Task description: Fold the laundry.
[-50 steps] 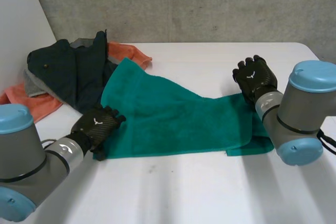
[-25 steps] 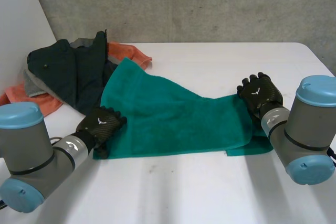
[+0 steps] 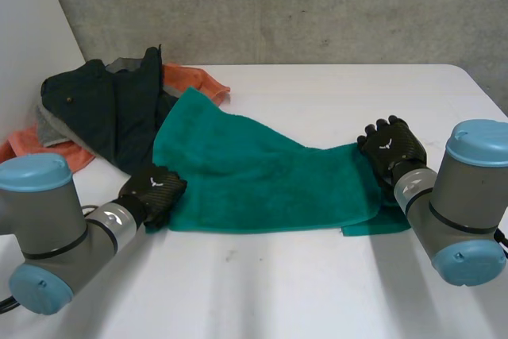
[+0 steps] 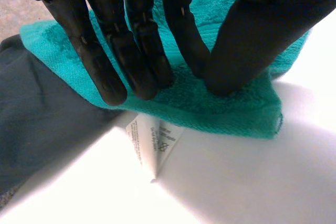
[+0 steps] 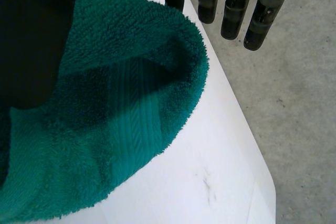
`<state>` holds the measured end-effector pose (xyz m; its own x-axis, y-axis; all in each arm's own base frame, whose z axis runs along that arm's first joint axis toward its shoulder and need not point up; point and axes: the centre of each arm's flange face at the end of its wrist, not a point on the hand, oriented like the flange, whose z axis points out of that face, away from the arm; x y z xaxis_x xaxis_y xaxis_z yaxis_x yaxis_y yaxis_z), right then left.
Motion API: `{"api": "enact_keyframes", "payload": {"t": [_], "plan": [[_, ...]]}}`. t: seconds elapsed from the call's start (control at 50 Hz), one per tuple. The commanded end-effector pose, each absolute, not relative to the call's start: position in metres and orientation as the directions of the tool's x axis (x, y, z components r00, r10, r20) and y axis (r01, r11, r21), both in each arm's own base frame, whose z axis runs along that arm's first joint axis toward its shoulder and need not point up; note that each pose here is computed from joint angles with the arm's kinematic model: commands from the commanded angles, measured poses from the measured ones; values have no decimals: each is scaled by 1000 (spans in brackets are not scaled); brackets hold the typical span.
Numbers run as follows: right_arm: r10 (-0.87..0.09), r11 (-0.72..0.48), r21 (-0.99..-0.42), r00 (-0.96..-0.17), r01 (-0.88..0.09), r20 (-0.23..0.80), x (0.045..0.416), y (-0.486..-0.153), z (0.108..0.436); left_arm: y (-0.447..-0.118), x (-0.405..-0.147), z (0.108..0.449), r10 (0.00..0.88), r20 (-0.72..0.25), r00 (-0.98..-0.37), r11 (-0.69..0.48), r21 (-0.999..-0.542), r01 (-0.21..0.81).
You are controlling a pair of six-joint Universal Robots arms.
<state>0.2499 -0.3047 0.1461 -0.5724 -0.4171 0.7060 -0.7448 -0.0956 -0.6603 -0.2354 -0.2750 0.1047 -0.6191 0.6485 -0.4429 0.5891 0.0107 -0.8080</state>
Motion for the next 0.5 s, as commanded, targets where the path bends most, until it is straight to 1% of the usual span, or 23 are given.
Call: {"api": "enact_keyframes", "payload": {"t": [0.02, 0.12, 0.22, 0.34, 0.5], "plan": [[-413, -88, -663, -578, -744, 704, 248, -304, 147, -278, -234, 107, 625, -450, -637, 20, -807, 590], [-379, -92, -696, -621, -712, 686, 244, -305, 167, -279, -232, 119, 592, -470, -654, 9, -808, 589], [-376, -79, -715, -644, -694, 666, 241, -306, 170, -270, -234, 123, 604, -460, -651, 9, -813, 582], [-365, -52, -718, -656, -694, 660, 231, -308, 169, -259, -237, 118, 630, -443, -638, 22, -811, 585], [-369, -52, -718, -655, -694, 660, 231, -307, 168, -258, -238, 116, 635, -443, -633, 24, -807, 590]]}}
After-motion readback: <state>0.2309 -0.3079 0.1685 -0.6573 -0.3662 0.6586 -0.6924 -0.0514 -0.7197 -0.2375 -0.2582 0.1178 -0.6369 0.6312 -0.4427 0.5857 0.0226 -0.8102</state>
